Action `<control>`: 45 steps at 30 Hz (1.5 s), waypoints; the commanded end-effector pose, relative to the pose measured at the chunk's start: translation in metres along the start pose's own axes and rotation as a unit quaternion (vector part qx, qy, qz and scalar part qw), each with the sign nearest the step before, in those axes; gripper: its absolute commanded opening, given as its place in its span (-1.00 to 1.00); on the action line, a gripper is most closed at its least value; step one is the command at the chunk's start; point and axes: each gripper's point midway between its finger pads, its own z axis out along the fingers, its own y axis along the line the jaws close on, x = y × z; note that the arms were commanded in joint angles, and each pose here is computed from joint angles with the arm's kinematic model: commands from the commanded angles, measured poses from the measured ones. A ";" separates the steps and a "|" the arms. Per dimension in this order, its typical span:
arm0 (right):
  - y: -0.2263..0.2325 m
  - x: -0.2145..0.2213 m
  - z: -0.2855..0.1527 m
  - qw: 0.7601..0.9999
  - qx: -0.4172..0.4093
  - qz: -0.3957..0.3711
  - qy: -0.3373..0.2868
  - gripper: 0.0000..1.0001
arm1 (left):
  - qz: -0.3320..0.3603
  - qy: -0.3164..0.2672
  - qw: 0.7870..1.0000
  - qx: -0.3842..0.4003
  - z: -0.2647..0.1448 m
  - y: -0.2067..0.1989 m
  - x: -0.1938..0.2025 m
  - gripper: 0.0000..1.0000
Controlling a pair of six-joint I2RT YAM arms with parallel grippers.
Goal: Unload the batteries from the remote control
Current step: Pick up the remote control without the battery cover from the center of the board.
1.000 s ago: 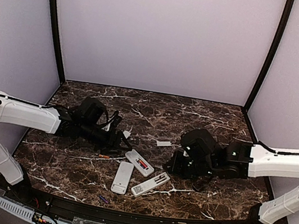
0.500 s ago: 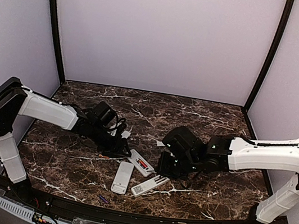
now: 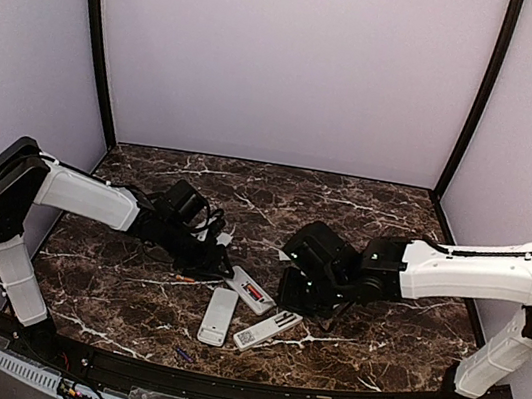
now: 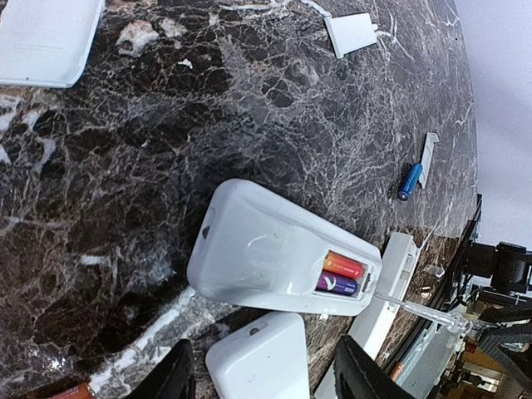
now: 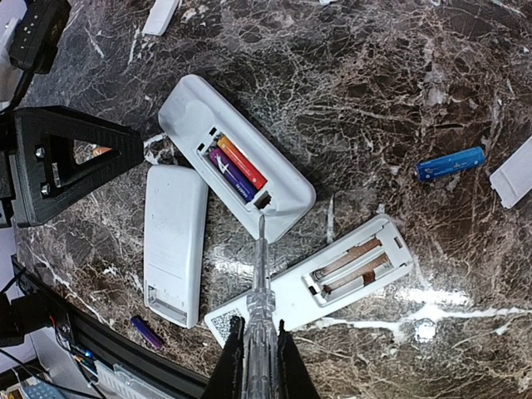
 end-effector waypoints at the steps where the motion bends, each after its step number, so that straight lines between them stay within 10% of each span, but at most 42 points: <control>1: 0.001 -0.009 0.001 1.000 0.009 0.006 -0.015 -1.00 | 0.007 -0.003 1.000 0.006 -0.002 -0.003 -0.003 0.12; 45: -0.029 0.002 0.020 0.996 0.080 0.021 0.014 -1.00 | -0.034 0.003 0.995 0.089 0.031 -0.006 -0.021 0.21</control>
